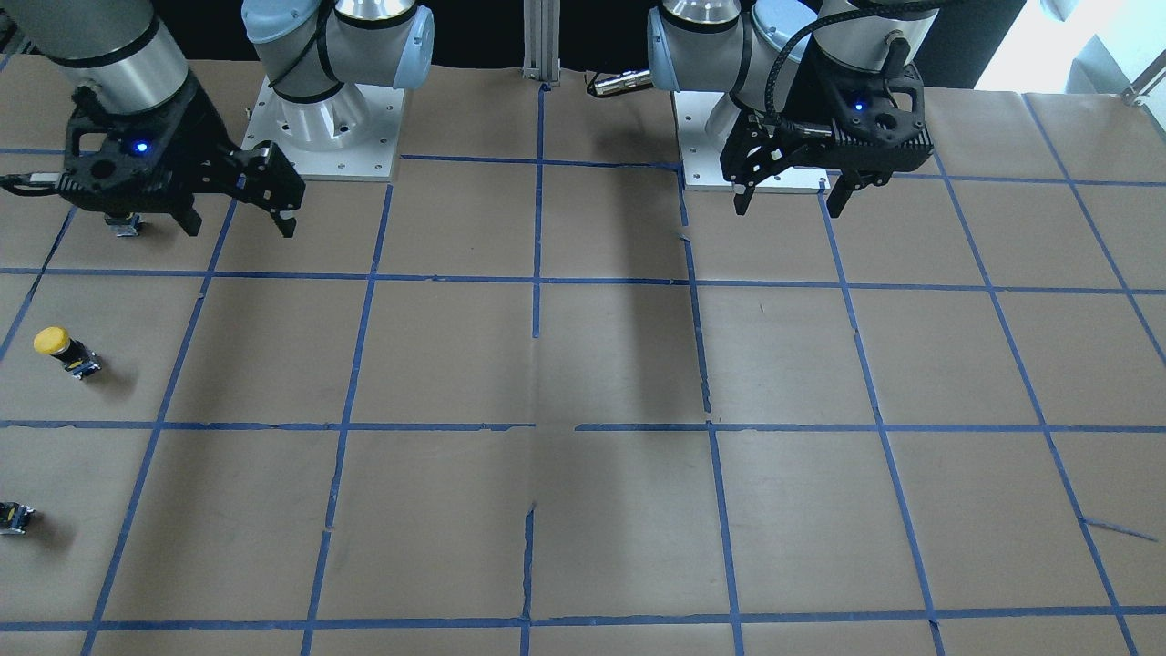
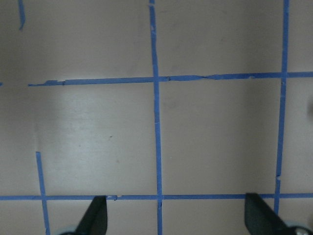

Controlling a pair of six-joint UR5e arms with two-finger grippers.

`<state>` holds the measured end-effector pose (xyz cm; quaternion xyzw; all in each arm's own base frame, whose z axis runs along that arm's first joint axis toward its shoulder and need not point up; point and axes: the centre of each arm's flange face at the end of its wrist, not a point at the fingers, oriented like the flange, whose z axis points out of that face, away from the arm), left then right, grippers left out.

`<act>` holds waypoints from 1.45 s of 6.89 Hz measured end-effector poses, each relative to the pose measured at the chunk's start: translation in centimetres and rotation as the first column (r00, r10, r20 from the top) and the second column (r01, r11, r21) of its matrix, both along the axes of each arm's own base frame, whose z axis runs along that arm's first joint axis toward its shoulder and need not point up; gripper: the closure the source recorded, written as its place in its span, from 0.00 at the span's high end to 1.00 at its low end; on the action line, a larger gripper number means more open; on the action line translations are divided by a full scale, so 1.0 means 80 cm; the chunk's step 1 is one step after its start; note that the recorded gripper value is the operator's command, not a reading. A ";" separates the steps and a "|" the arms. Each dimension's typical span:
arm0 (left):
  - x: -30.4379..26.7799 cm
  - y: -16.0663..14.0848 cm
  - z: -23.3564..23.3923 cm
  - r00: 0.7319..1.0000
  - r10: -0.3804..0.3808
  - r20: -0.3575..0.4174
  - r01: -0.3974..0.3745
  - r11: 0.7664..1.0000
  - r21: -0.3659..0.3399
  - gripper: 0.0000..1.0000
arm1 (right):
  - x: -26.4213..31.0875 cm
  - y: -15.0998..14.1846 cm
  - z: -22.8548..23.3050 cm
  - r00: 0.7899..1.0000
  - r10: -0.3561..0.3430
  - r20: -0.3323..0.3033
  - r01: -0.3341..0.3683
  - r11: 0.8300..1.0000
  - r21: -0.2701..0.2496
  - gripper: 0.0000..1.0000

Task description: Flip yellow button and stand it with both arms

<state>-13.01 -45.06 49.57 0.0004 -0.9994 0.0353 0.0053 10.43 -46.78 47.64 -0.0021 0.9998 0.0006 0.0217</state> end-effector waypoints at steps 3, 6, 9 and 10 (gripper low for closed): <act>0.000 -0.001 -0.001 1.000 0.000 -0.001 0.000 1.000 0.002 1.00 | 0.028 0.012 0.009 0.998 0.058 -0.002 -0.058 0.996 0.072 1.00; 0.000 -0.001 -0.002 1.000 0.000 -0.001 0.000 1.000 0.002 1.00 | 0.012 0.013 -0.013 0.996 0.063 -0.068 -0.056 0.993 0.104 1.00; 0.000 -0.001 -0.002 1.000 0.000 -0.001 0.000 1.000 0.002 1.00 | 0.011 0.013 -0.009 0.996 0.052 -0.068 -0.045 0.994 0.095 1.00; 0.000 -0.001 -0.002 1.000 0.000 -0.001 0.000 1.000 0.002 1.00 | 0.012 0.013 -0.007 0.996 0.051 -0.067 -0.045 0.995 0.091 1.00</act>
